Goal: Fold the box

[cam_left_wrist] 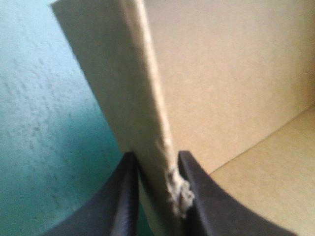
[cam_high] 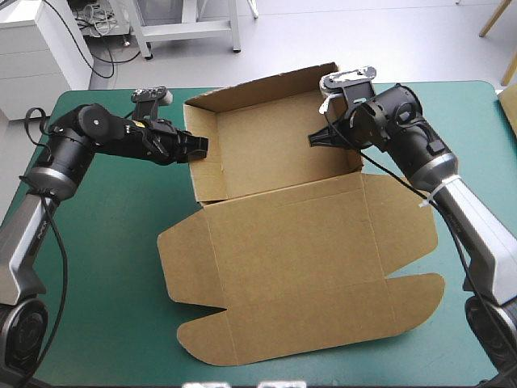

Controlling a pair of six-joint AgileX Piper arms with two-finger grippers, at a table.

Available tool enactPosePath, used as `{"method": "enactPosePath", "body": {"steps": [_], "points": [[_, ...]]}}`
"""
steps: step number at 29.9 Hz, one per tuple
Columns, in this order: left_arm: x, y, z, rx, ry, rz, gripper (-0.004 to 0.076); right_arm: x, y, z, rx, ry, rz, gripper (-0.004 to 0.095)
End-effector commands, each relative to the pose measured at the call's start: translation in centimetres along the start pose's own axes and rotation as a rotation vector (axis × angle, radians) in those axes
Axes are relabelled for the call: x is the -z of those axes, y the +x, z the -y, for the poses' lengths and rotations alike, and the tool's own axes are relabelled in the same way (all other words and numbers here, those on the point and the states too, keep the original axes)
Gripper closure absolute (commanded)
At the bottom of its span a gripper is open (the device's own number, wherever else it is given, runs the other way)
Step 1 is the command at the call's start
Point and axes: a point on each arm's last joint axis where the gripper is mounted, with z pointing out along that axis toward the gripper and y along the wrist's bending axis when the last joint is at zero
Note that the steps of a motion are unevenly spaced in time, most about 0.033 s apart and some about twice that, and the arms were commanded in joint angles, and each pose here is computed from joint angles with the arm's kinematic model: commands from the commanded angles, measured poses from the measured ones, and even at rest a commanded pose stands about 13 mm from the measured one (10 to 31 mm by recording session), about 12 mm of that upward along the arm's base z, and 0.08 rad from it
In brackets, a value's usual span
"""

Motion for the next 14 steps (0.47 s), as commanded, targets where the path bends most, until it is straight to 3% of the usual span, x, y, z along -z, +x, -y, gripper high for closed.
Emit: {"method": "enactPosePath", "body": {"steps": [1, 8, 14], "points": [[2.0, -1.2, 2.5, -0.032, 0.003, 0.137, 0.0731, 2.8, -1.2, -0.2, -0.047, -0.074, 0.128, 0.0922], [1.0, -0.7, 1.4, 0.006, -0.209, 0.093, 0.0731, 0.5, -0.5, -0.9, -0.055, -0.089, 0.014, 0.0924], [-1.3, -0.5, 0.0, 0.022, -0.280, 0.023, 0.0731, -4.3, 0.3, -1.9, -0.017, -0.089, -0.115, 0.0924]]}}
